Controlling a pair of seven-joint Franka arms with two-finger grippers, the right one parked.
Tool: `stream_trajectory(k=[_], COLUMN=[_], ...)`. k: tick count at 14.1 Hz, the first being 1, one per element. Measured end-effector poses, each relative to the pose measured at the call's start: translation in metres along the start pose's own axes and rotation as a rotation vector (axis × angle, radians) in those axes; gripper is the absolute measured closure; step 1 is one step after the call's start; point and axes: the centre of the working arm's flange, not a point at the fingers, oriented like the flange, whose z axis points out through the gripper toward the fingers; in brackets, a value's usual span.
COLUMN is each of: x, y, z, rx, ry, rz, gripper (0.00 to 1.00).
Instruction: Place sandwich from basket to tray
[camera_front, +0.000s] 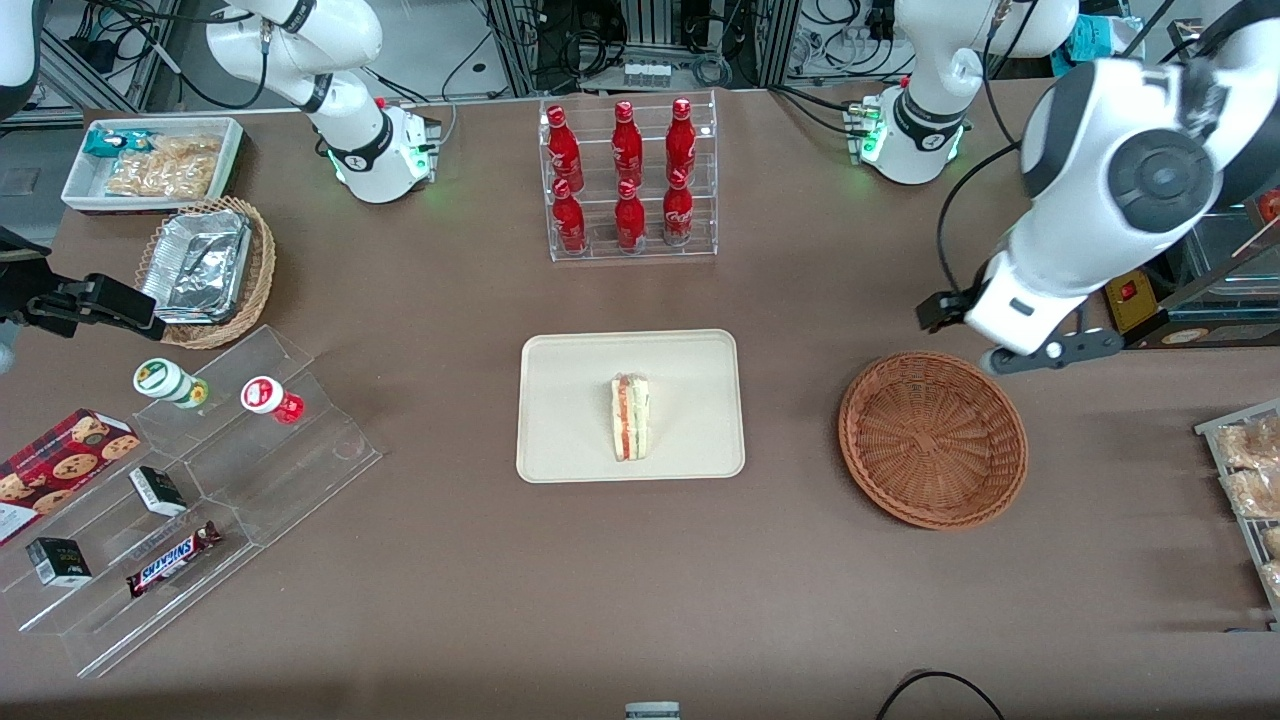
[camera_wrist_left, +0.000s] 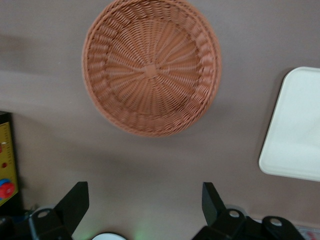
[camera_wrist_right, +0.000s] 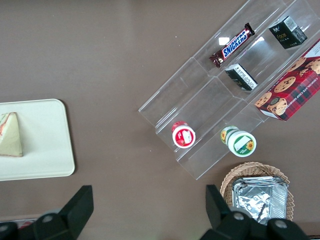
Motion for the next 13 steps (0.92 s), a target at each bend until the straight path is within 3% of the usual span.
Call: stream_trajectory(k=[5, 11, 13], x=[-0.014, -0.018, -0.011], y=[-0.080, -0.099, -0.096], z=[-0.043, -0.080, -0.081], rx=[-0.017, -0.030, -0.036], ry=[-0.037, 0.009, 0.049], rz=[0.066, 0.062, 0.065], gripper=[0.00, 0.00, 0.00])
